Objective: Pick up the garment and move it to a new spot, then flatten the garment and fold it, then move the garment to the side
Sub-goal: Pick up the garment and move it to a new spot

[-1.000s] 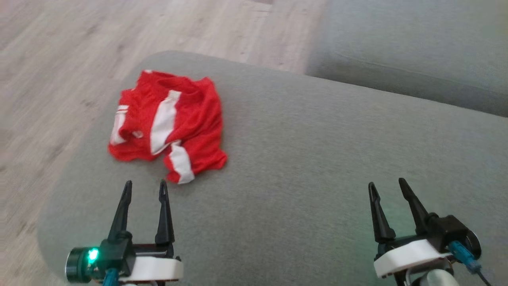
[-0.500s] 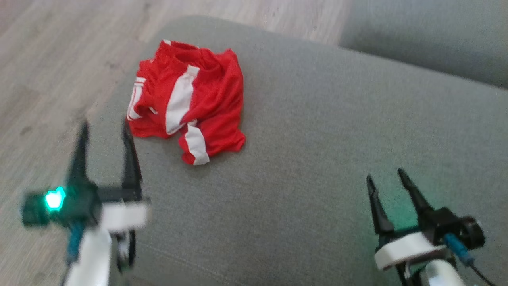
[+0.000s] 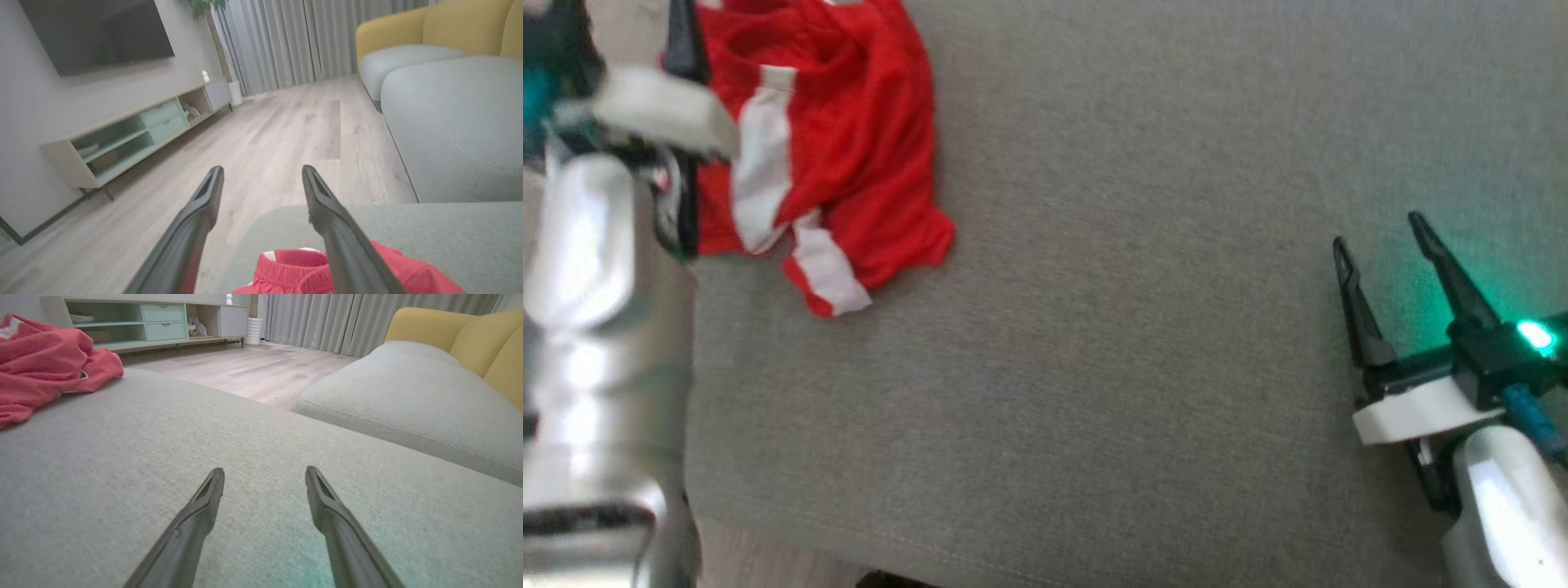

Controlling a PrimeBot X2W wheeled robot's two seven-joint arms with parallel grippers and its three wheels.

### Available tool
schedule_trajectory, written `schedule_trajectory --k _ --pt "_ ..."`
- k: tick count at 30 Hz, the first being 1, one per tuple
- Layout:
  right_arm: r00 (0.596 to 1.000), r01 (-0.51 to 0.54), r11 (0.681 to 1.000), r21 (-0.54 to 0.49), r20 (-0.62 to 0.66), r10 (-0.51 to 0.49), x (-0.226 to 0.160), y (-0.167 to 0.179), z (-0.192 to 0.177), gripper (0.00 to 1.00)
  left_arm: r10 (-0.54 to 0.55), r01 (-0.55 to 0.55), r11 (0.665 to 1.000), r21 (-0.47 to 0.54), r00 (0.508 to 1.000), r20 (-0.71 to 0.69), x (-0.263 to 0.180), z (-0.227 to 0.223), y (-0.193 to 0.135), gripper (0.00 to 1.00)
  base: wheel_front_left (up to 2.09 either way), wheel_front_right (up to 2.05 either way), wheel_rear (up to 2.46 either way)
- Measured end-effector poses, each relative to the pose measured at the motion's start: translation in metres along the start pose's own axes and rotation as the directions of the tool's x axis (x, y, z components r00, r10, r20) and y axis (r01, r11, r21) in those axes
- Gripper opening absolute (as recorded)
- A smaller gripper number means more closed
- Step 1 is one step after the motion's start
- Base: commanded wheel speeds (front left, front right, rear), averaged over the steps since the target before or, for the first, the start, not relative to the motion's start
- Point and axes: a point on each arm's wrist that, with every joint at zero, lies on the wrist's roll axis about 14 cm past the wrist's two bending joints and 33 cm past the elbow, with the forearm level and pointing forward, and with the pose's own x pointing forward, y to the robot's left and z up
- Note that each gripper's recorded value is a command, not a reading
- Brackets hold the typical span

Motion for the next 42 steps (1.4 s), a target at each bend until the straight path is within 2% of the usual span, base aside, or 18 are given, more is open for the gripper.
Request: schedule_trajectory --k 5,10,11,12,15,21,25,30,33,36,37,42 --pt "0.999 0.038 0.999 0.006 -0.002 -0.038 0.003 -0.019 -0.012 1.00 -0.073 0.066 0.997 -0.036 0.968 -0.241 0.031 -0.055 -0.030 1.00 0.00 0.00 0.00" --pt "0.997 0.071 0.997 0.010 0.003 -0.071 0.003 -0.032 -0.017 1.00 -0.116 0.108 0.993 -0.046 0.855 -0.506 0.017 -0.135 -0.052 1.00 0.00 0.00 0.00" --pt "0.997 0.076 0.997 0.010 0.004 -0.076 0.003 -0.034 -0.018 1.00 -0.125 0.122 0.992 -0.043 0.833 -0.539 0.013 -0.145 -0.055 0.39 0.00 0.00 0.00" --pt "0.997 0.080 0.997 0.010 0.004 -0.081 0.003 -0.036 -0.018 1.00 -0.131 0.129 0.991 -0.042 0.824 -0.551 0.013 -0.149 -0.057 0.00 0.00 0.00 0.00" --pt "0.996 0.090 0.996 0.009 0.005 -0.090 0.003 -0.039 -0.018 1.00 -0.146 0.158 0.987 -0.022 0.842 -0.519 0.021 -0.143 -0.061 0.00 0.00 0.00 0.00" --pt "0.993 0.113 0.993 0.018 0.016 -0.114 0.000 -0.039 -0.007 1.00 -0.163 0.188 0.982 0.031 0.915 -0.369 0.037 -0.097 -0.056 0.00 0.00 0.00 0.00" --pt "0.991 0.128 0.991 0.036 0.022 -0.129 -0.011 -0.032 0.006 1.00 -0.204 0.223 0.973 0.066 0.954 -0.218 0.048 -0.041 -0.063 0.00 0.00 0.00 0.00" --pt "0.981 0.183 0.981 0.061 0.046 -0.186 -0.039 -0.031 0.027 1.00 -0.273 0.278 0.951 0.133 0.960 -0.058 0.049 0.032 -0.080 0.00 0.00 0.00 0.00" --pt "0.970 0.232 0.970 0.066 0.058 -0.236 -0.061 -0.037 0.038 1.00 -0.359 0.349 0.921 0.174 0.933 0.026 0.041 0.075 -0.112 0.00 0.00 0.00 0.00" --pt "0.954 0.289 0.955 0.067 0.066 -0.293 -0.086 -0.046 0.045 1.00 -0.467 0.435 0.875 0.211 0.874 0.136 0.026 0.126 -0.156 0.00 0.00 0.00 0.00" --pt "0.954 0.289 0.955 0.067 0.066 -0.293 -0.086 -0.046 0.045 1.00 -0.467 0.435 0.875 0.211 0.874 0.136 0.026 0.126 -0.156 0.00 0.00 0.00 0.00" --pt "0.917 0.379 0.918 0.116 0.084 -0.390 -0.131 -0.056 0.055 1.00 -0.622 0.560 0.782 0.273 0.727 0.290 -0.013 0.210 -0.224 0.00 0.00 0.00 0.00"
